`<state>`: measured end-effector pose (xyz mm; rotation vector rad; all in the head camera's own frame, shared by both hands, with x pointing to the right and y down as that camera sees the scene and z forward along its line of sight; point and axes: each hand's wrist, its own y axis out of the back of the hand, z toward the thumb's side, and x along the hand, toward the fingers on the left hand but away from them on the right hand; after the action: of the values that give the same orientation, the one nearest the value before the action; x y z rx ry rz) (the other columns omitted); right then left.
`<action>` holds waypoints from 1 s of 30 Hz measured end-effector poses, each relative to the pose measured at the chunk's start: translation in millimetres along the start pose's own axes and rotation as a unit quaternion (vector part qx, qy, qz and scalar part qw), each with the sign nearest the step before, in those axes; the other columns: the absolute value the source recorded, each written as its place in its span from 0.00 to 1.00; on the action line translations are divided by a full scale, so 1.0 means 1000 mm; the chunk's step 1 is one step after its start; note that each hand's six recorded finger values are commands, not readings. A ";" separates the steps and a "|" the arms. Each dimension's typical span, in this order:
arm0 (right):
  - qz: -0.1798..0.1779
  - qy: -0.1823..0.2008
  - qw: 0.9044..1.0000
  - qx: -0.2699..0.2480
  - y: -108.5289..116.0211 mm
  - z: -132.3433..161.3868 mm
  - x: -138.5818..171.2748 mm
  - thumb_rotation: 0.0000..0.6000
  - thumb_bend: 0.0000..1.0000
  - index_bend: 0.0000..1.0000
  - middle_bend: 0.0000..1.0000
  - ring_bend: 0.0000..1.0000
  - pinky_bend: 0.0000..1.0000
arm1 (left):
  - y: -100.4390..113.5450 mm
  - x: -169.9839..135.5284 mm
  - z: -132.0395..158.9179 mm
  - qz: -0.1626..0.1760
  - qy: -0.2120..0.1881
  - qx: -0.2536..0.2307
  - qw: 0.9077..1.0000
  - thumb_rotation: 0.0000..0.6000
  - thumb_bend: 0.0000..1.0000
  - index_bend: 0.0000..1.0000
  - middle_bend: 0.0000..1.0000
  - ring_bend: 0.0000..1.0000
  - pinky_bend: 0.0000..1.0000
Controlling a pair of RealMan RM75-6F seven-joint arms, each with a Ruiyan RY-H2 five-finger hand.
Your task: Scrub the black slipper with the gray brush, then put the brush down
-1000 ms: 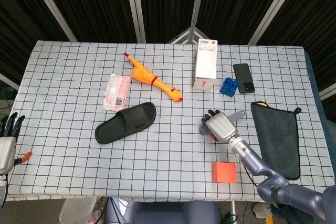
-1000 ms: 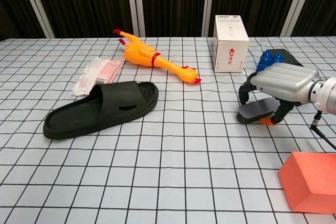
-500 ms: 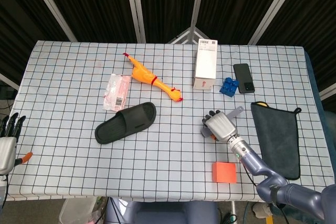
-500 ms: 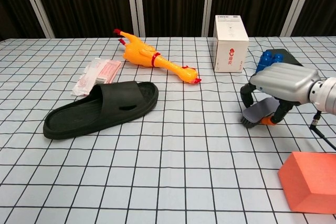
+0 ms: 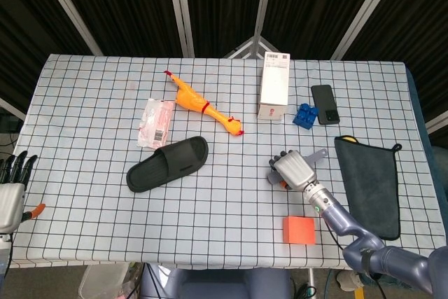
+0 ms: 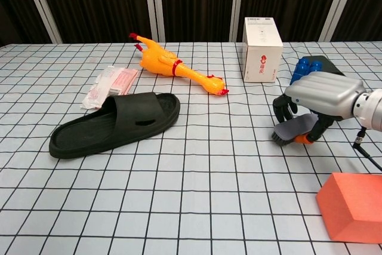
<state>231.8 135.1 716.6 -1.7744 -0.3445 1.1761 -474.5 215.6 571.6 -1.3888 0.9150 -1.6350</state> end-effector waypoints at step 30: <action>-0.055 0.016 0.998 0.030 0.040 0.008 -0.019 1.00 0.76 0.80 0.70 0.58 0.69 | -0.020 0.027 0.099 -0.068 -0.211 -0.015 0.975 1.00 0.67 0.10 0.12 0.06 0.11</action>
<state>205.3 106.1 693.8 -1.6975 -0.3796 1.0691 -380.8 196.8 614.7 -1.7630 0.6076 -1.3467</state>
